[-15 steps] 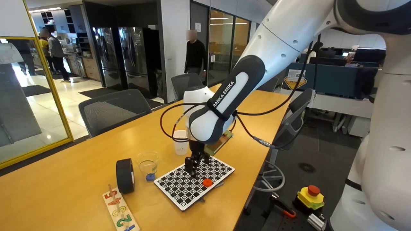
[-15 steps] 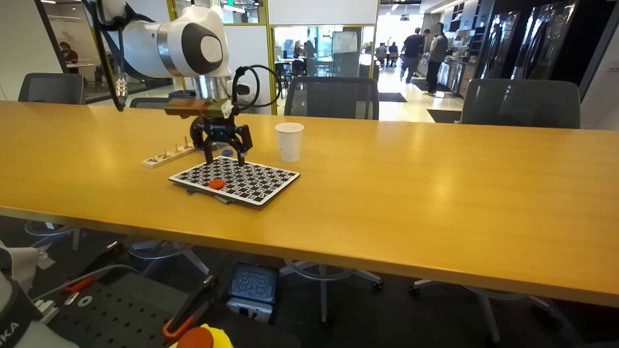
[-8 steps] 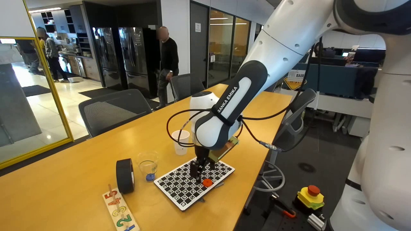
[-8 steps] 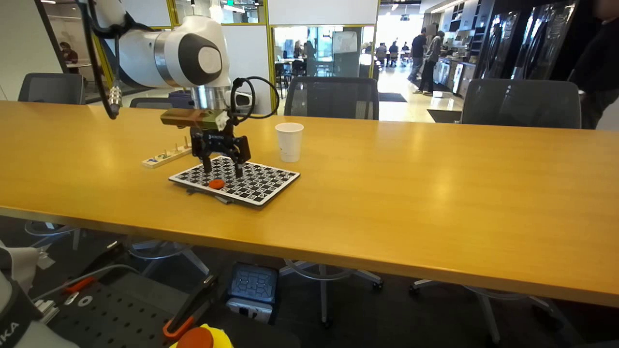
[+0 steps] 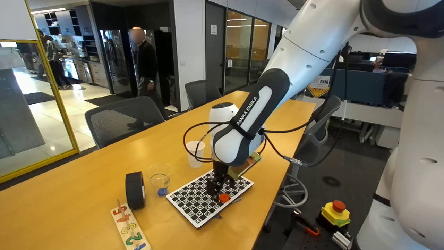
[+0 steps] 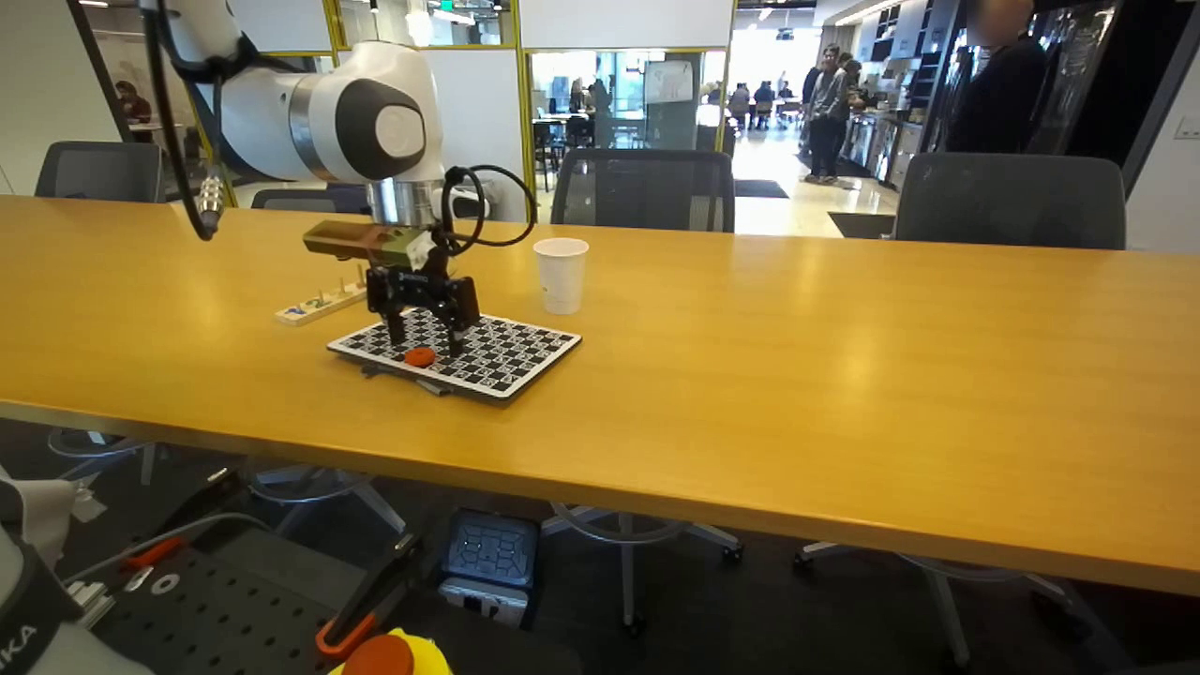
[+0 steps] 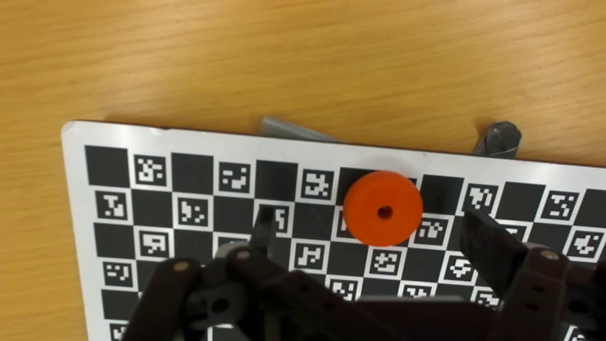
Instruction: Pick up the blue and orange objects and put them in the cups
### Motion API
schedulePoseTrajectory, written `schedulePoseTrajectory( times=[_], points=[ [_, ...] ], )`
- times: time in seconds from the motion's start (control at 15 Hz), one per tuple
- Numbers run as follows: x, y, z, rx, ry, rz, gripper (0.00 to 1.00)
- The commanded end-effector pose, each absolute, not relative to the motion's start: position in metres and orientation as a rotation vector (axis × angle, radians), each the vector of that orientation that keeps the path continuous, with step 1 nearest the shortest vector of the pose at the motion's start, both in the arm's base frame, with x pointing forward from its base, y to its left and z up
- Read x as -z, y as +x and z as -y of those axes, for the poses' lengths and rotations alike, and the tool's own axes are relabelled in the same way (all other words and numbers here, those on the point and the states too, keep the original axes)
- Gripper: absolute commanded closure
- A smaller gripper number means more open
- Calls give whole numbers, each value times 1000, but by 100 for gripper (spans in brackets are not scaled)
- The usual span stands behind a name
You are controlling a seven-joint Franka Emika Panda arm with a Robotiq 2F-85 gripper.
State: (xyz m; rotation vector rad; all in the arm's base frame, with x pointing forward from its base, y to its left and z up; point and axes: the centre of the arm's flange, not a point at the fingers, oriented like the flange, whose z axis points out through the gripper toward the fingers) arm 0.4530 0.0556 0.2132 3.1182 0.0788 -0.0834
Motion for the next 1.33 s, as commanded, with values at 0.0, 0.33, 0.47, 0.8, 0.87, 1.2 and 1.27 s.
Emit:
schedulePoseTrajectory(
  times=[0.0, 0.33, 0.47, 0.8, 0.87, 1.2, 1.27],
  points=[
    [-213, 448, -55, 44, 3145, -42, 0],
    [-212, 447, -56, 34, 3142, -33, 34],
    [-213, 447, -56, 30, 3142, -32, 49],
    [-216, 448, -56, 17, 3137, -31, 81],
    [-219, 449, -57, 11, 3132, -34, 78],
    [-262, 480, -51, -94, 3101, -62, 78],
    [-272, 488, -48, -131, 3095, -73, 78]
  ],
)
